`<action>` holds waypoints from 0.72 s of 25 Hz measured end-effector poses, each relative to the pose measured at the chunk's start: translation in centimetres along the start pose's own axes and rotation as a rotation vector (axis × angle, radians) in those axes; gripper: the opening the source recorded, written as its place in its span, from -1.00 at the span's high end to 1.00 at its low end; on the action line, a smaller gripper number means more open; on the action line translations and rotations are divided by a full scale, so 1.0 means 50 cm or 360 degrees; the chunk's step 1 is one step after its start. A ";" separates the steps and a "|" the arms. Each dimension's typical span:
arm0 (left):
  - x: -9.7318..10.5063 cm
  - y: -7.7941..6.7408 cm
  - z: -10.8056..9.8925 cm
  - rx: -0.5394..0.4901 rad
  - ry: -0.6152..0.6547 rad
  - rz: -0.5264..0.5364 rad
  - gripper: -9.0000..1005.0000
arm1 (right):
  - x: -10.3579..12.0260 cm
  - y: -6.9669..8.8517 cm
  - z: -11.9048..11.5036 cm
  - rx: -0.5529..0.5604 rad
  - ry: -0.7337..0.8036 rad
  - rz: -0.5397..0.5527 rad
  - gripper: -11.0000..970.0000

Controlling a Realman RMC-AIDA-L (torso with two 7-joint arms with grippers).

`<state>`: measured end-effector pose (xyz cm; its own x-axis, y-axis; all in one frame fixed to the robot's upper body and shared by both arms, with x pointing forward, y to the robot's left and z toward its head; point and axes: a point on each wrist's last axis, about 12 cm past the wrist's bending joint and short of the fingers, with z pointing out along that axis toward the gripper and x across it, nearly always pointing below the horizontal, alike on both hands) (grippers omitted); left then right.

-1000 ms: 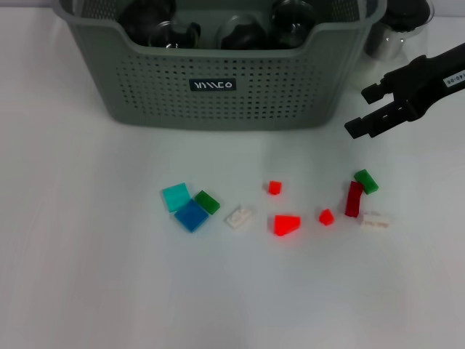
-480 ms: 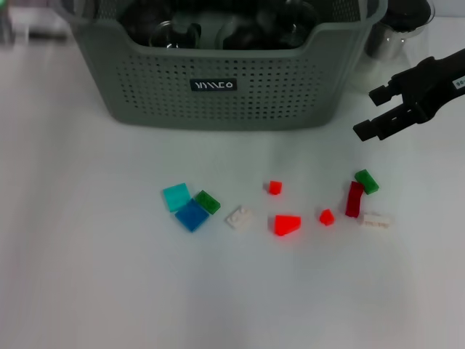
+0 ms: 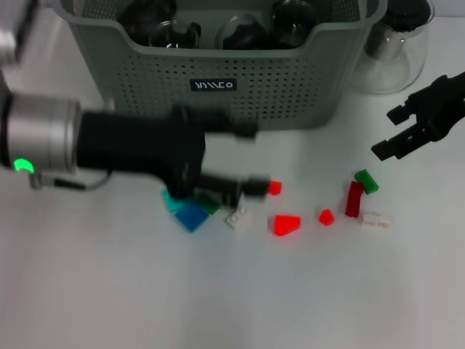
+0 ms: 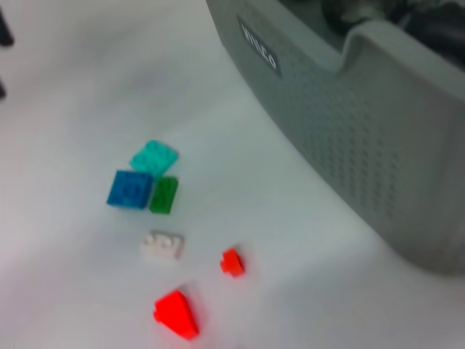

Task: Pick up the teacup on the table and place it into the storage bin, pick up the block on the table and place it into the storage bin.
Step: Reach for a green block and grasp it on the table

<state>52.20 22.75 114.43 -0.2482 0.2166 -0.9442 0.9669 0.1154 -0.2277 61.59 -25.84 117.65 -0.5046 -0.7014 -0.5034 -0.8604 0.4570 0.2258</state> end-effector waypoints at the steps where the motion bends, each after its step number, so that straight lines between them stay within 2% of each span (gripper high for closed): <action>1: 0.013 -0.003 0.005 0.0027 0.0025 0.0023 -0.72 | 0.000 -0.001 0.001 0.0009 0.0023 -0.0003 -0.89; 8: 0.087 -0.016 0.034 0.0140 0.0106 0.0130 -0.72 | -0.014 0.002 0.014 0.0056 0.0212 -0.0082 -0.89; 13: 0.099 -0.017 0.040 0.0147 0.0137 0.0179 -0.72 | -0.039 0.014 0.037 0.0083 0.0375 -0.0222 -0.89; 18: 0.107 -0.011 0.044 0.0090 0.0122 0.0160 -0.72 | -0.069 0.032 0.071 0.0112 0.0525 -0.0414 -0.89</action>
<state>50.48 21.73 108.95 -0.1515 0.2980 -0.9425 0.9884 0.0350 -0.1478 62.20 -20.78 116.79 -0.2771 -0.9305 -0.2394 -0.9608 0.2698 0.0634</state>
